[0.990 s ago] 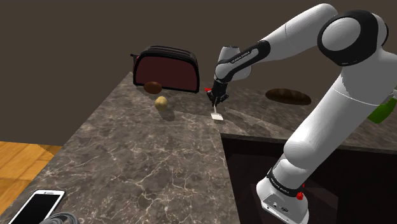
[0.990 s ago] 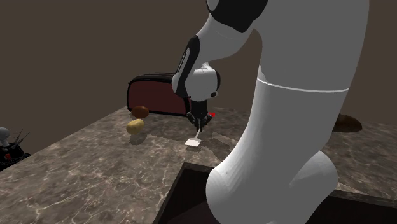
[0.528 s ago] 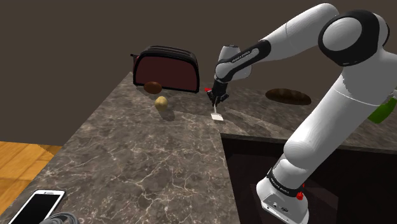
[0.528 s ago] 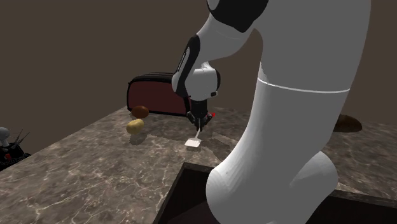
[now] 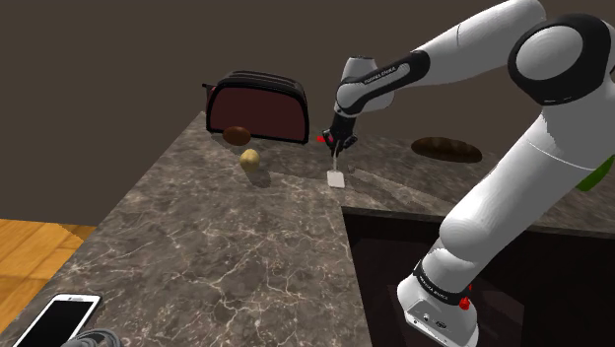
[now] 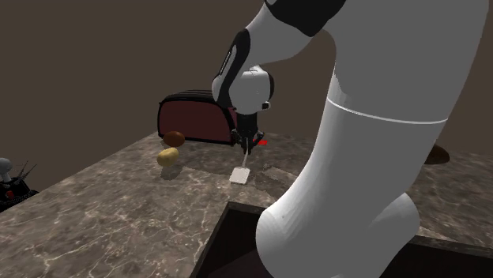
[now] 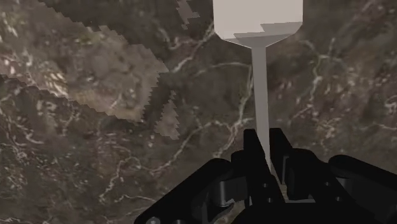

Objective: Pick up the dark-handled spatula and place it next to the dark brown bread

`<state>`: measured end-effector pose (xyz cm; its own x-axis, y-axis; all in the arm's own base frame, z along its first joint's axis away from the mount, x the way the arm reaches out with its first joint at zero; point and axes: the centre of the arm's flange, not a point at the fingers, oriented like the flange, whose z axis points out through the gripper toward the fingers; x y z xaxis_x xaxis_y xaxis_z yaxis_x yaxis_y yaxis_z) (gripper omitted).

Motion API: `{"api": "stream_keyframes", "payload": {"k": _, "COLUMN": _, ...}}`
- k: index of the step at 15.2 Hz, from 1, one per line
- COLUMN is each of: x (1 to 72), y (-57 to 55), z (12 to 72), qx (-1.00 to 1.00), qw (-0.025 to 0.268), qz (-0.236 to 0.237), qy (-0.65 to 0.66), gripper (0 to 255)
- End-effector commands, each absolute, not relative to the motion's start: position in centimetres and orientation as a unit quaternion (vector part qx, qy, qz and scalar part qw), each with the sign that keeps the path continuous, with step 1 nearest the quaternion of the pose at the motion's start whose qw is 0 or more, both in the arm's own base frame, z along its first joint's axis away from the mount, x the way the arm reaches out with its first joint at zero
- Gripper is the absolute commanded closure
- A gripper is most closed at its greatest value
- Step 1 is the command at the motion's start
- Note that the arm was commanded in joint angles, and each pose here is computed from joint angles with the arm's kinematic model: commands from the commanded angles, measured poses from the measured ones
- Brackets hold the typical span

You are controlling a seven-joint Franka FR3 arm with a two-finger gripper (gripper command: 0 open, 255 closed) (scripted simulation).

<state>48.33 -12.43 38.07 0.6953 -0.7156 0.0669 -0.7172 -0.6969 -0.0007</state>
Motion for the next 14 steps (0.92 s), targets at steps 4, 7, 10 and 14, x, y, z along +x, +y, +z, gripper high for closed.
{"api": "stream_keyframes", "payload": {"k": 4, "x": 48.4, "y": -12.6, "z": 40.7, "qx": 0.921, "qw": 0.013, "qz": 0.031, "qy": -0.389, "gripper": 255}}
{"api": "stream_keyframes", "payload": {"k": 7, "x": 48.4, "y": -12.6, "z": 42.3, "qx": 0.921, "qw": 0.013, "qz": 0.031, "qy": -0.389, "gripper": 255}}
{"api": "stream_keyframes", "payload": {"k": 10, "x": 48.4, "y": -12.6, "z": 43.9, "qx": 0.921, "qw": 0.013, "qz": 0.031, "qy": -0.389, "gripper": 255}}
{"api": "stream_keyframes", "payload": {"k": 14, "x": 48.4, "y": -12.6, "z": 46.0, "qx": 0.921, "qw": 0.013, "qz": 0.031, "qy": -0.389, "gripper": 255}}
